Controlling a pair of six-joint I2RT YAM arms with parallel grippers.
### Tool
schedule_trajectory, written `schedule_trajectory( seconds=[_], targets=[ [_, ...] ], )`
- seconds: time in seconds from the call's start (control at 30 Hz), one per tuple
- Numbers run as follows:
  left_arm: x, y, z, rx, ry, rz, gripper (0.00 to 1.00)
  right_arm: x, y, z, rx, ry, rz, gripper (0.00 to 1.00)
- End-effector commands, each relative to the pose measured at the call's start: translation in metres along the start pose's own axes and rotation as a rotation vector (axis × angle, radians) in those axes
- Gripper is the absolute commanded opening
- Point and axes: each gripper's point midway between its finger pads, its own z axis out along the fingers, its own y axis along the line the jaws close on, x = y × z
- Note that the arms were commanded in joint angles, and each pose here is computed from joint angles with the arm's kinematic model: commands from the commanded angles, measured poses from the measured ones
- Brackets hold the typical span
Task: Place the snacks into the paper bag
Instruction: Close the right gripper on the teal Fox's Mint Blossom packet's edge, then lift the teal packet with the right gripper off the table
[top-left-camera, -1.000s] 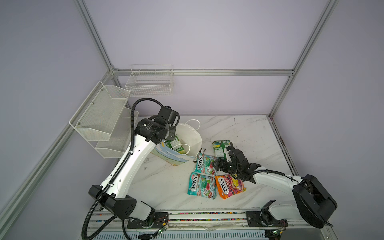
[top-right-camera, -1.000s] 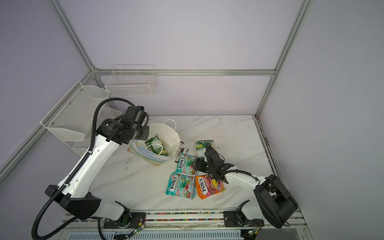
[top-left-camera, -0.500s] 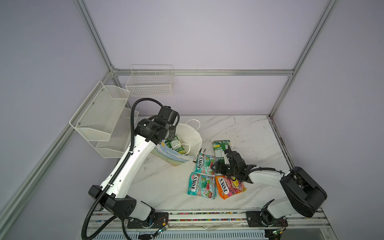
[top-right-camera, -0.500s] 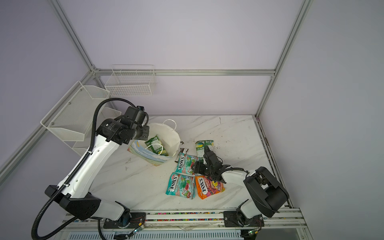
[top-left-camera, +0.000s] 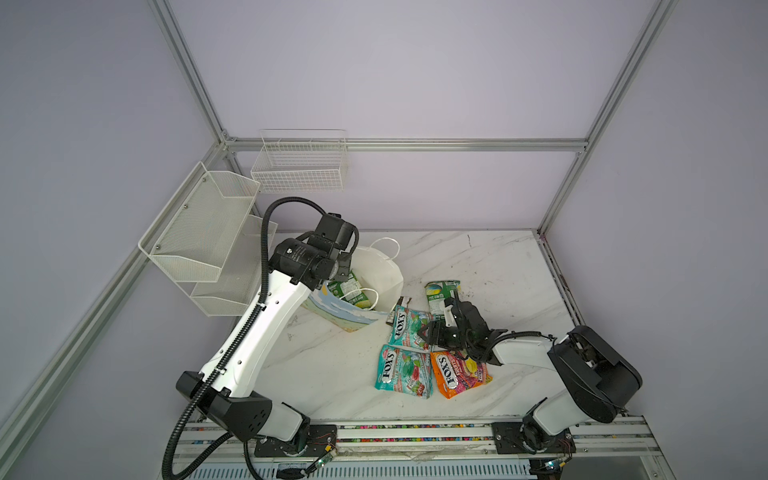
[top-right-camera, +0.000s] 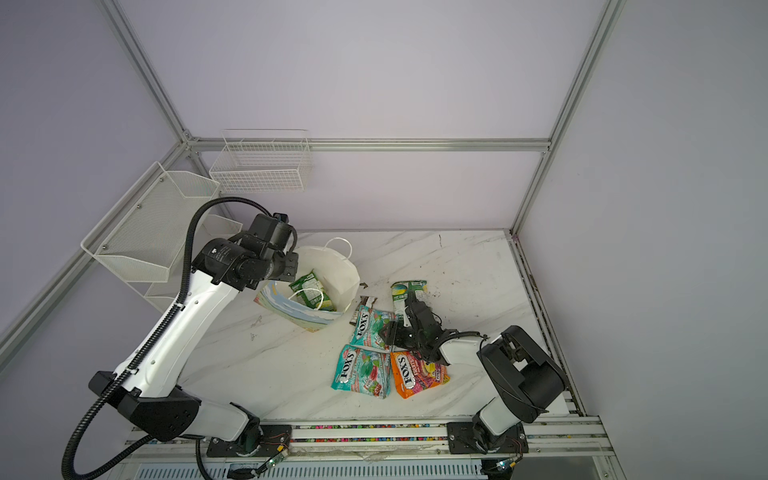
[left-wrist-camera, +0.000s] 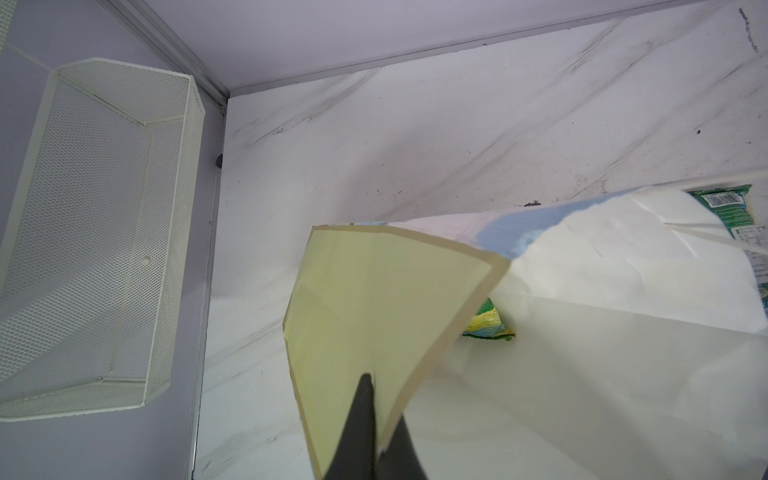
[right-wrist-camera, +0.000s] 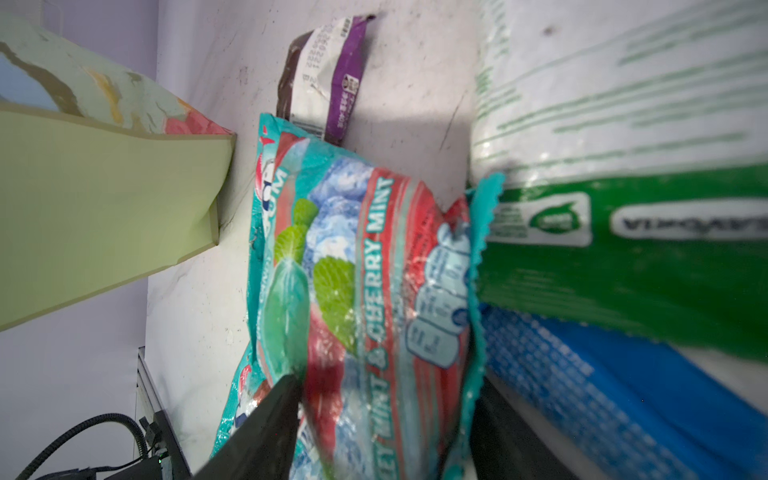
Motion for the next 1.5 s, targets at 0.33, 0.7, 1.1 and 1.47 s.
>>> schedule_trajectory(
  seconds=[0.33,0.7,1.1,1.47],
  targets=[
    [0.005,0.003,-0.004,0.005,-0.011,-0.01,0.0,0.009,-0.009,0.001,0.01,0.028,0.023,0.45],
    [0.005,0.003,-0.004,0.007,-0.01,-0.013,0.0,0.003,0.003,-0.01,-0.01,0.005,-0.013,0.12],
    [0.005,0.002,-0.004,0.012,-0.01,-0.016,0.0,-0.011,0.027,-0.031,-0.048,-0.043,-0.081,0.05],
    [0.004,0.002,-0.005,0.014,-0.012,-0.014,0.0,-0.023,0.042,-0.048,-0.033,-0.084,-0.141,0.0]
  ],
)
